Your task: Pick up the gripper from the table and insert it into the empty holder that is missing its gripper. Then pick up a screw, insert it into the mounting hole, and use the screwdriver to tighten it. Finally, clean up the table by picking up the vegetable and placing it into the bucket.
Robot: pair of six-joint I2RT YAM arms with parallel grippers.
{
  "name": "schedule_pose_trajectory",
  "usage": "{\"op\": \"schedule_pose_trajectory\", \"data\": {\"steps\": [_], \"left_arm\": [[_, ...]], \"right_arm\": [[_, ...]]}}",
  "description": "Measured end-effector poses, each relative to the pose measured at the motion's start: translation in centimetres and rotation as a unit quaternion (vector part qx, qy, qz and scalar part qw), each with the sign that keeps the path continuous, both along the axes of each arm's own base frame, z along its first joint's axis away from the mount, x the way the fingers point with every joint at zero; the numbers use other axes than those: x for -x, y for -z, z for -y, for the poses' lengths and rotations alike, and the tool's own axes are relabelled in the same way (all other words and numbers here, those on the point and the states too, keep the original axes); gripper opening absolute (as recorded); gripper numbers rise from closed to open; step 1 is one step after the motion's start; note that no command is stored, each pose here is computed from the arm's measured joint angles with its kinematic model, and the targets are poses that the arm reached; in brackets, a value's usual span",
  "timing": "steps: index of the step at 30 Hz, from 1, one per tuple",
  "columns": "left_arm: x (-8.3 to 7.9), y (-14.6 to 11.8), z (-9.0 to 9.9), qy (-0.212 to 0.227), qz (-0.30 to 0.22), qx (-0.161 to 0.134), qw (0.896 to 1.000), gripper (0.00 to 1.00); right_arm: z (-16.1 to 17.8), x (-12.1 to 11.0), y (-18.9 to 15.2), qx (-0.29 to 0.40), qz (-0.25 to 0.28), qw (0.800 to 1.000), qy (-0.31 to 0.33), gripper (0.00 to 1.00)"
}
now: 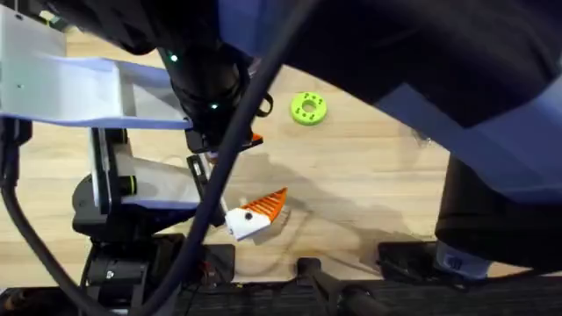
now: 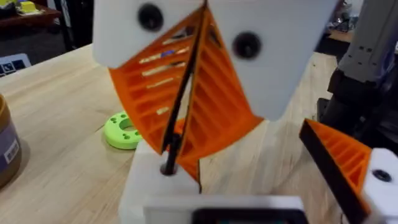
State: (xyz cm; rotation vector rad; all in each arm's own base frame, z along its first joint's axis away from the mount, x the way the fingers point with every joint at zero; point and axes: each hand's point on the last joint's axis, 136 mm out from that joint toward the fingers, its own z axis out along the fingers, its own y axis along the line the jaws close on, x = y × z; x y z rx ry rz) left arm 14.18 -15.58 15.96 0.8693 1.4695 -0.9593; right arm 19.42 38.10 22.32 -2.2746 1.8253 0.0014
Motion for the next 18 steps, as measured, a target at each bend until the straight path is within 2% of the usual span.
{"op": "schedule_pose_trajectory", "data": {"steps": [18], "left_arm": [[0.0, 0.0, 0.0, 0.0, 0.0, 0.0, 1.0, 0.986]], "right_arm": [[-0.29, 0.04, -0.02, -0.004, 0.002, 1.0, 0.0, 0.006]]}}
